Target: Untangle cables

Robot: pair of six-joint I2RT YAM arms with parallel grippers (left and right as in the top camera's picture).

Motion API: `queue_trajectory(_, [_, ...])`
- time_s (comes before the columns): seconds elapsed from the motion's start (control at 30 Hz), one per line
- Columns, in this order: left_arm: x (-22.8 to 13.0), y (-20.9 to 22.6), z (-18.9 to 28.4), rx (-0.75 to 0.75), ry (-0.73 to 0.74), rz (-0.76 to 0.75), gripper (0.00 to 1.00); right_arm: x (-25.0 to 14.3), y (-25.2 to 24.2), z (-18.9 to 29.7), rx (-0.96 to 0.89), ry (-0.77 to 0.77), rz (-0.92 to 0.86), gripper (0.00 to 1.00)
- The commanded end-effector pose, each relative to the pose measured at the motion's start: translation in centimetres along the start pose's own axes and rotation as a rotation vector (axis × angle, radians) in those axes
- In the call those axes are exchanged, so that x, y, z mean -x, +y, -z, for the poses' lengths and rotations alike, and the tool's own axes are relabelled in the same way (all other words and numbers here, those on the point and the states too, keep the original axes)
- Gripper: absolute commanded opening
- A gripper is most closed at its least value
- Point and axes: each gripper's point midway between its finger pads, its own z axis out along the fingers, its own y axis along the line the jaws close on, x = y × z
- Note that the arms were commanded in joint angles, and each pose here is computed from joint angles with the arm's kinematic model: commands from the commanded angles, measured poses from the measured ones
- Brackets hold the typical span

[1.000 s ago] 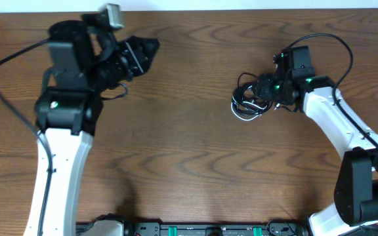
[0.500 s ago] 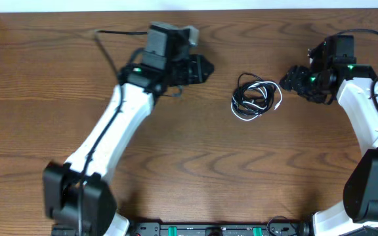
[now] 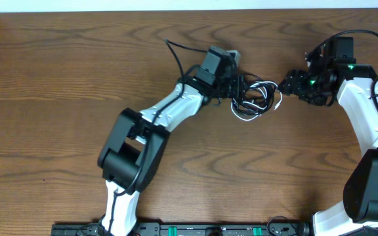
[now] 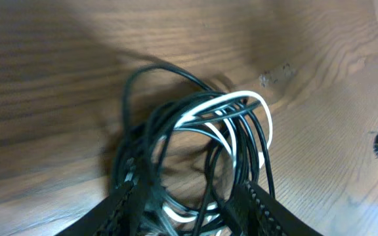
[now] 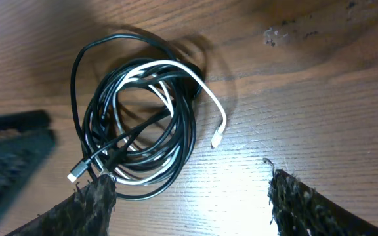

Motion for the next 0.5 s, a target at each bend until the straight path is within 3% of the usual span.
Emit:
queue_trajectory(0.0, [-0.8, 0.4, -2.1, 0.046, -0.008, -0.008, 0.49, 0.5, 0.6, 1.1, 0.012, -0.027, 0.029, 0.73])
queue_trajectory(0.1, [-1.3, 2.7, -3.4, 0.167, -0.034, -0.013, 0.47, 0.2, 0.5, 1.1, 0.010, -0.017, 0.045, 0.72])
queue_trajectory(0.3, [-0.8, 3.9, -3.1, 0.238, -0.066, -0.020, 0.42, 0.0, 0.5, 1.1, 0.008, -0.010, 0.050, 0.73])
queue_trajectory(0.47, [-1.9, 6.8, -2.2, 0.393, -0.038, -0.012, 0.40, 0.0, 0.5, 1.1, 0.008, -0.009, 0.051, 0.75])
